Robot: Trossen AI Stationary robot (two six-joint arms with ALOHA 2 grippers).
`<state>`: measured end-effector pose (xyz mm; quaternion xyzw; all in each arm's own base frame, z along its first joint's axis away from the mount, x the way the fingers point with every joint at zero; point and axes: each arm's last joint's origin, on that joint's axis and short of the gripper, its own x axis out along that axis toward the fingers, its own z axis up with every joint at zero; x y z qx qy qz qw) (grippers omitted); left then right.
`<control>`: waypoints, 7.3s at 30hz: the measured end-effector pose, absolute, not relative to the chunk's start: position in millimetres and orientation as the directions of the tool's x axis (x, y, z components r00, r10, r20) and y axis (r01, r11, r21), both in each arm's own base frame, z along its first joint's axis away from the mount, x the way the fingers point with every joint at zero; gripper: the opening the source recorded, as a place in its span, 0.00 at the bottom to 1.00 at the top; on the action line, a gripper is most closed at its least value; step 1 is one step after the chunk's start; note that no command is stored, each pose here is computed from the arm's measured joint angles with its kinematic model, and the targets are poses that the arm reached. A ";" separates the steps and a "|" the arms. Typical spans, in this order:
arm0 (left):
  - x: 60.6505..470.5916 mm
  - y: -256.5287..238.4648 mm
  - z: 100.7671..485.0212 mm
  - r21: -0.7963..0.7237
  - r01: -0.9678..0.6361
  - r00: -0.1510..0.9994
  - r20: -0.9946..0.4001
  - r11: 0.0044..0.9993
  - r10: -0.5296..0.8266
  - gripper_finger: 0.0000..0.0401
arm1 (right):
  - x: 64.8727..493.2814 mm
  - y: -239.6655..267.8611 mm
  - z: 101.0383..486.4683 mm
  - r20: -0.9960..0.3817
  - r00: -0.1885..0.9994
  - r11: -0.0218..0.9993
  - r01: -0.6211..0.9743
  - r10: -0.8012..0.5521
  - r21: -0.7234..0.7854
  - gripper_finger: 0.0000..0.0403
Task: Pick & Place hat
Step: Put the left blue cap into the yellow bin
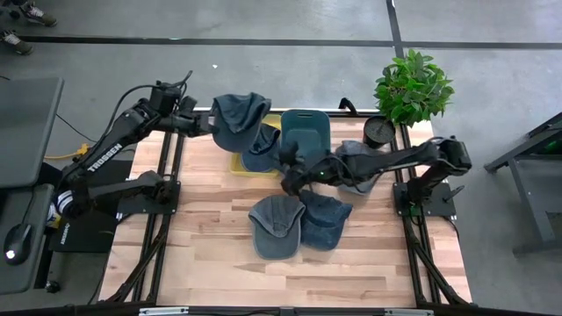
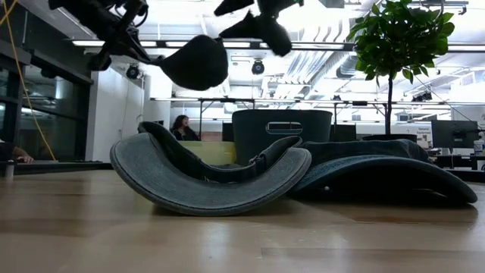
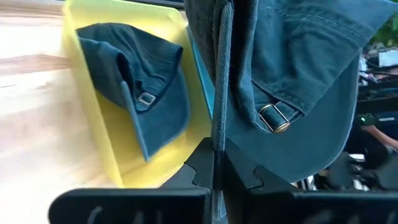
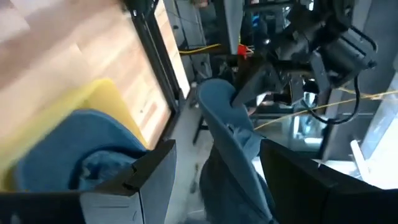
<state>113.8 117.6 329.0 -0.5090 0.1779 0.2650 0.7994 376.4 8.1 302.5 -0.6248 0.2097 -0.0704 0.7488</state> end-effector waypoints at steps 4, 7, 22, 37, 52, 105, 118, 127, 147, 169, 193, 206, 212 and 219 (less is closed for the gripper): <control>119.2 114.2 328.6 -0.722 -0.596 0.802 -0.557 0.351 0.217 0.01 | 384.9 -4.4 296.9 -0.185 0.890 0.179 -0.119 -0.417 -0.977 0.56; 122.5 113.2 327.5 -0.715 -0.603 0.796 -0.566 0.354 0.212 0.01 | 387.1 -11.6 296.4 -0.164 0.881 0.181 -0.091 -0.445 -0.979 0.56; 139.0 126.5 319.4 -0.717 -0.591 0.802 -0.573 0.369 0.171 0.01 | 390.4 -29.5 289.8 -0.184 0.889 0.230 -0.092 -0.419 -0.969 0.54; 141.5 128.5 318.9 -0.722 -0.578 0.810 -0.564 0.381 0.160 0.01 | 392.3 -32.9 287.6 -0.187 0.905 0.431 -0.005 -0.381 -0.902 0.45; 141.3 127.5 318.9 -0.735 -0.560 0.820 -0.557 0.382 0.131 0.01 | 391.7 -30.5 287.1 -0.189 0.881 0.456 0.033 -0.434 -0.889 0.06; 153.1 135.0 313.8 -0.751 -0.446 0.861 -0.509 0.487 0.003 0.01 | 389.7 -8.5 283.5 -0.220 0.839 0.363 -0.029 -0.498 -0.931 0.15; 156.4 140.7 320.4 -0.730 -0.453 0.876 -0.471 0.512 0.103 0.01 | 387.1 -17.7 285.8 -0.181 0.736 0.384 0.115 -0.652 -0.916 0.40; 155.2 144.4 327.3 -0.695 -0.512 0.858 -0.448 0.505 0.252 0.01 | 385.7 -18.1 286.0 -0.170 0.689 0.452 0.251 -0.704 -0.856 0.52; 158.9 129.3 319.9 -0.582 -0.748 0.654 -0.561 0.319 0.509 0.01 | 356.9 40.3 310.5 -0.030 0.344 0.267 0.666 -0.938 -0.697 0.53; 190.2 99.1 260.1 -0.651 -0.746 0.598 -0.561 0.141 0.572 0.01 | 293.5 68.8 368.8 0.000 0.321 0.276 0.815 -0.947 -0.509 0.53; 231.9 97.5 205.2 -0.504 -0.862 0.446 -0.706 0.053 0.551 0.01 | 159.0 56.1 455.1 0.000 0.489 0.482 0.861 -0.873 -0.161 0.53; 234.8 97.8 186.5 -0.376 -0.919 0.387 -0.788 0.124 0.480 0.01 | 155.4 55.6 453.0 0.000 0.497 0.487 0.849 -0.868 -0.206 0.53; 233.0 97.1 185.2 -0.326 -0.929 0.370 -0.801 0.175 0.470 0.01 | 155.6 55.8 451.6 0.000 0.497 0.486 0.848 -0.868 -0.209 0.53; 235.1 96.8 185.8 -0.331 -0.913 0.405 -0.801 0.237 0.440 0.09 | 156.2 56.1 447.1 0.000 0.497 0.489 0.853 -0.868 -0.184 0.53</control>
